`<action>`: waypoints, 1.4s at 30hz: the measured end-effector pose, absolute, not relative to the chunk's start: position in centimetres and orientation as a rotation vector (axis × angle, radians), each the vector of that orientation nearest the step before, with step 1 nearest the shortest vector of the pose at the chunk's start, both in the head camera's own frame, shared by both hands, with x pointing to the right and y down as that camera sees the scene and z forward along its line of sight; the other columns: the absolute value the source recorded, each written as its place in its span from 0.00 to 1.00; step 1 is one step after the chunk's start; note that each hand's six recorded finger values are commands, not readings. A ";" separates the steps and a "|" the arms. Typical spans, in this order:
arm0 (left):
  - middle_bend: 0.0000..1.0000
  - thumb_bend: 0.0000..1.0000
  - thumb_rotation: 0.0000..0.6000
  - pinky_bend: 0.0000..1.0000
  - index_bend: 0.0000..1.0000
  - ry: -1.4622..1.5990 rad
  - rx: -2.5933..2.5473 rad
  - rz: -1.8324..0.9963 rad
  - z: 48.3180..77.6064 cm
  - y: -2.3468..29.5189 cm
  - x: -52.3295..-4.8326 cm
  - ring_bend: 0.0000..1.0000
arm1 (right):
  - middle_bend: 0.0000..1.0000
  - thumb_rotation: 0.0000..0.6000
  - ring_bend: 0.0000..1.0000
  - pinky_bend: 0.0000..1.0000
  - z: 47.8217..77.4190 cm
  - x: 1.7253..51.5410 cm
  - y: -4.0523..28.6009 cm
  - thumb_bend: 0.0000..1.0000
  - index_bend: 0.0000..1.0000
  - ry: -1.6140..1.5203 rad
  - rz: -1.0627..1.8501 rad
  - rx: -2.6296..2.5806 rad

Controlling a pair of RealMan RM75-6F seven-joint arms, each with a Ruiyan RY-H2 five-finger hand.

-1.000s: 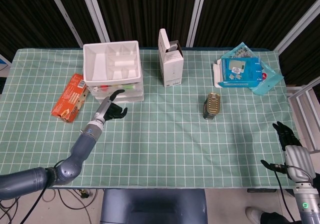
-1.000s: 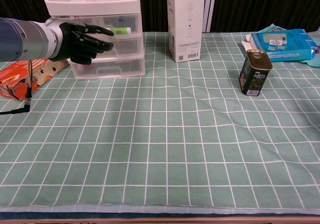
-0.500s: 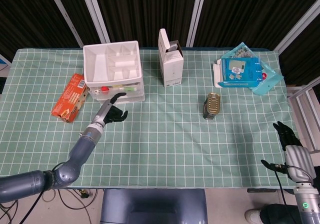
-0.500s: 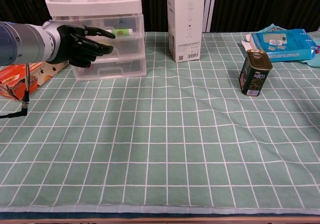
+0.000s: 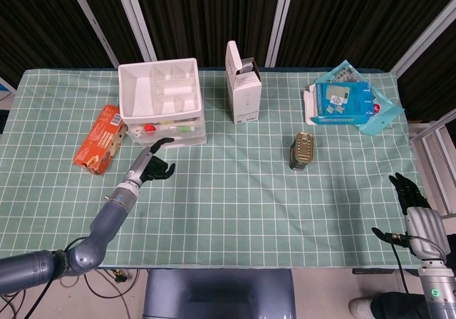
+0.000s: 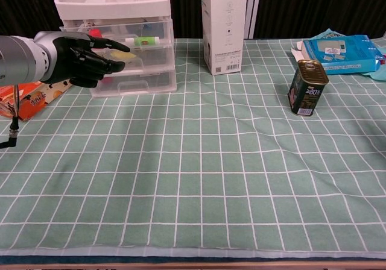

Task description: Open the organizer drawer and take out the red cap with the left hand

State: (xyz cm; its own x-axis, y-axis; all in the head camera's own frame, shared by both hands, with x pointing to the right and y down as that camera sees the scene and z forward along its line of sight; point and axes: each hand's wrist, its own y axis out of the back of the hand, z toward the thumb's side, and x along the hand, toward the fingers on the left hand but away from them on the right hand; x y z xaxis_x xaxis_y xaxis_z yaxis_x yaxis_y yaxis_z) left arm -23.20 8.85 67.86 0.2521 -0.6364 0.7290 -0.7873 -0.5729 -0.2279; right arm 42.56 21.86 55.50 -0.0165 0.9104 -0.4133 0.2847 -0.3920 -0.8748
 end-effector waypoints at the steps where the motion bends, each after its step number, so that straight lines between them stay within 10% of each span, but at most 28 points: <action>1: 0.98 0.46 1.00 1.00 0.15 -1.339 2.367 1.234 67.7 8.9 -23.2 0.99 | 0.00 1.00 0.00 0.22 55.5 42.6 21.9 0.06 0.00 -1.249 1.434 -1.702; 18: 0.98 0.44 1.00 1.00 0.17 -1.439 2.849 1.661 61.9 6.6 -23.4 0.99 | 0.00 1.00 0.00 0.22 55.5 42.5 21.9 0.06 0.00 -1.248 1.433 -1.707; 42: 0.98 0.44 1.00 1.00 0.21 -1.303 2.495 2.103 64.1 5.0 -26.1 0.99 | 0.00 1.00 0.00 0.22 55.6 42.5 21.9 0.06 0.00 -1.254 1.439 -1.715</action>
